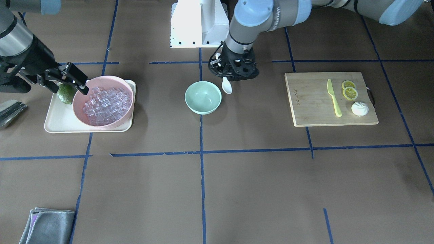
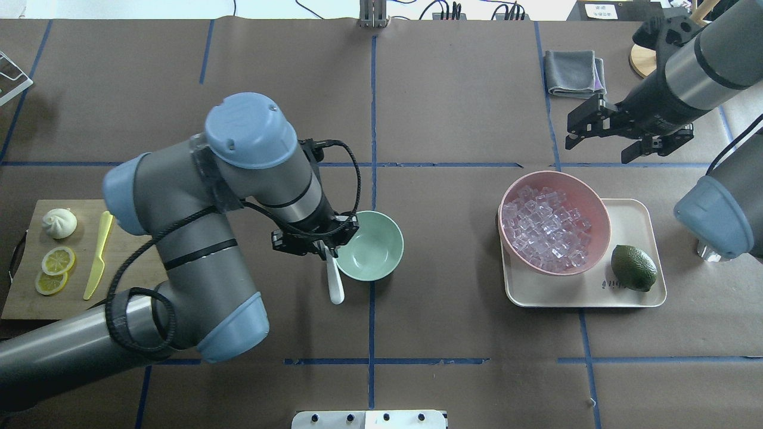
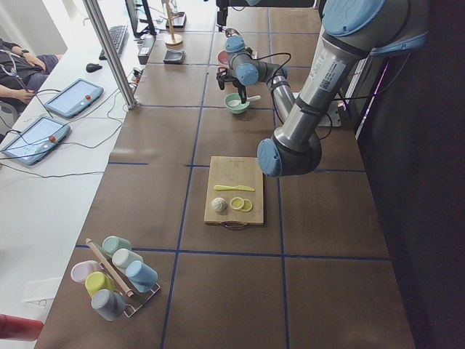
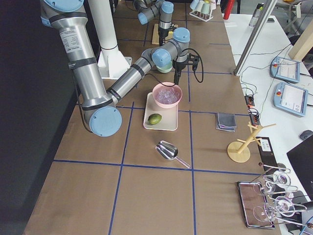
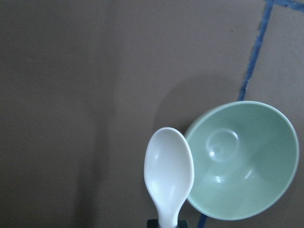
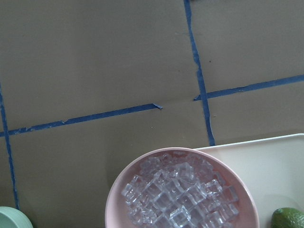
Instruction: Put spoon and ice into bowl
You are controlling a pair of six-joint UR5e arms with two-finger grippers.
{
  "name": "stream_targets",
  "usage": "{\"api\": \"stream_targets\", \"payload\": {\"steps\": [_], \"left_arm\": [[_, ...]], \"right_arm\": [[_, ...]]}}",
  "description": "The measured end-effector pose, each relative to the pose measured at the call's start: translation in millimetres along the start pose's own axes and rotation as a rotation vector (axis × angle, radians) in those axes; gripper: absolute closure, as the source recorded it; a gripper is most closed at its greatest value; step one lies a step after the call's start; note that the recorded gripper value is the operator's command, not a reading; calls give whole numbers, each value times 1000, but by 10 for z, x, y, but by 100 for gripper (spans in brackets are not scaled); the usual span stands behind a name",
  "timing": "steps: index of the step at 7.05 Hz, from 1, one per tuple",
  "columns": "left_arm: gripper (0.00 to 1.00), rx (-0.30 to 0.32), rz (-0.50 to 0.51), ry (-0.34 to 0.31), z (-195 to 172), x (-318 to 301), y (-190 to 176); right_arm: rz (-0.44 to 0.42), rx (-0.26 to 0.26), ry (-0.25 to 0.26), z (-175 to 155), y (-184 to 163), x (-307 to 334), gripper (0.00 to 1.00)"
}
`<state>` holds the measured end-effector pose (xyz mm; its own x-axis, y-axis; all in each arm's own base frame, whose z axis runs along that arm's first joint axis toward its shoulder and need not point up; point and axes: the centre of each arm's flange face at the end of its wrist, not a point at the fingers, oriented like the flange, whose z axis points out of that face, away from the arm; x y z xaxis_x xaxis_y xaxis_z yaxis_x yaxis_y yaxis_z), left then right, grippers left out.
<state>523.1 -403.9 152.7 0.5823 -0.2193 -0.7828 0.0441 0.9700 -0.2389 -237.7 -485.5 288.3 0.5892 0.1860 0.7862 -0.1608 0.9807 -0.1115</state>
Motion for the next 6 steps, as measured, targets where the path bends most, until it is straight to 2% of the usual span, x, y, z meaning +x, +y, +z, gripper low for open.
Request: {"api": "stream_targets", "payload": {"steps": [1,2,3,4,6], "left_arm": [[100,10,3,15,195,237,-30],[89,18,1,27,369,396,-106],[12,21,0,31,470,482,-161],[0,22,4,32,512,506,-184],[0,23,18,41,454,483,-172]], "right_arm": [[0,-1,-3,32,60,-105,0],[-3,-2,-7,33,104,-158,0],[-4,0,-12,15,133,-184,0],[-6,2,-15,-4,149,-197,0],[-9,2,-16,-5,166,-210,0]]}}
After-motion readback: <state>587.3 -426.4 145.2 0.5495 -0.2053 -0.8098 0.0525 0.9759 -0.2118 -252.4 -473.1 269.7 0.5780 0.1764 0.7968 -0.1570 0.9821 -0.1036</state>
